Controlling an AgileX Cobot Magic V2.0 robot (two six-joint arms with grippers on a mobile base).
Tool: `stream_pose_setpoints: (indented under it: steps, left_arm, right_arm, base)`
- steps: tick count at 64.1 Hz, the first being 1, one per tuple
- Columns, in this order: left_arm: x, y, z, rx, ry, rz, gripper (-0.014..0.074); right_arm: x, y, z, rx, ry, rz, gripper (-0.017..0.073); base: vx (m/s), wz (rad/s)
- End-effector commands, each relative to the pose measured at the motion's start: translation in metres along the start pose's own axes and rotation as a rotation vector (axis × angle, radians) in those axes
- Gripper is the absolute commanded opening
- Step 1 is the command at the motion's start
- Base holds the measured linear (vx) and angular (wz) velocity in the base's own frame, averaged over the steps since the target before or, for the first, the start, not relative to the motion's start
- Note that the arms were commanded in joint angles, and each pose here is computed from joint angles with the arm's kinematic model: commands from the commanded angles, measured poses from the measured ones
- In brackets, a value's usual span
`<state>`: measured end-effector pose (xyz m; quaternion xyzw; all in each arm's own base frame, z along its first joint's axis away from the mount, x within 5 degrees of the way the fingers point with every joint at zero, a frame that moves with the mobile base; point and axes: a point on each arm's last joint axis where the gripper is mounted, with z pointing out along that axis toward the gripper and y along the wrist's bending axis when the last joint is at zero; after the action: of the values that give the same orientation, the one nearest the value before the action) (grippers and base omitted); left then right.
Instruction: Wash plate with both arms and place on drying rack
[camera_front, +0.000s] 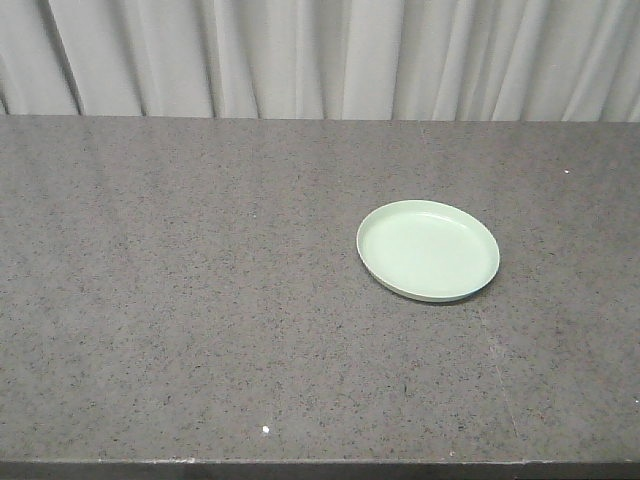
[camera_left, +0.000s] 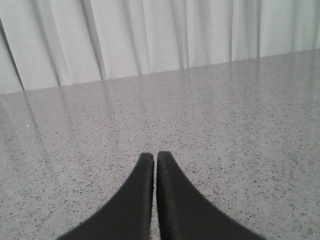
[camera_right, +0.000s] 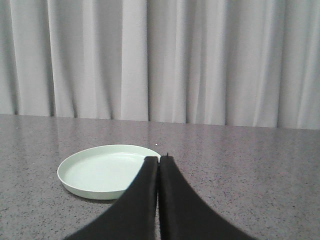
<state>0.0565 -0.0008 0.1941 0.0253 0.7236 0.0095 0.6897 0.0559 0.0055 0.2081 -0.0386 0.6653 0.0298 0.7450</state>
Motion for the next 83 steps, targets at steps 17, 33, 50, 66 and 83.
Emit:
stream_pose_setpoints:
  steps: [17,33,50,66,83]
  left_arm:
    - [0.002,-0.001,0.000,0.010,-0.056,-0.013,0.0003]
    - [0.002,-0.001,0.000,0.010,-0.056,-0.013,0.0003]
    - [0.002,-0.001,0.000,0.010,-0.056,-0.013,0.0003]
    - [0.002,-0.001,0.000,0.010,-0.056,-0.013,0.0003]
    - [0.002,-0.001,0.000,0.010,-0.056,-0.013,0.0003]
  right_arm:
    - [-0.006,0.000,-0.001,-0.001,-0.078,-0.009,-0.0003]
    - [-0.014,-0.002,-0.002,0.007,-0.147,0.146,-0.0003]
    - [-0.075,0.000,-0.003,-0.025,-0.090,0.290,-0.0003]
    - [-0.136,0.005,0.026,-0.069,0.149,0.139,-0.0001]
    - [-0.175,0.007,0.090,-0.116,0.317,0.021,0.0183]
  base:
    - [0.00,0.00]
    - [0.00,0.00]
    - [0.00,0.00]
    - [0.00,0.00]
    - [0.00,0.00]
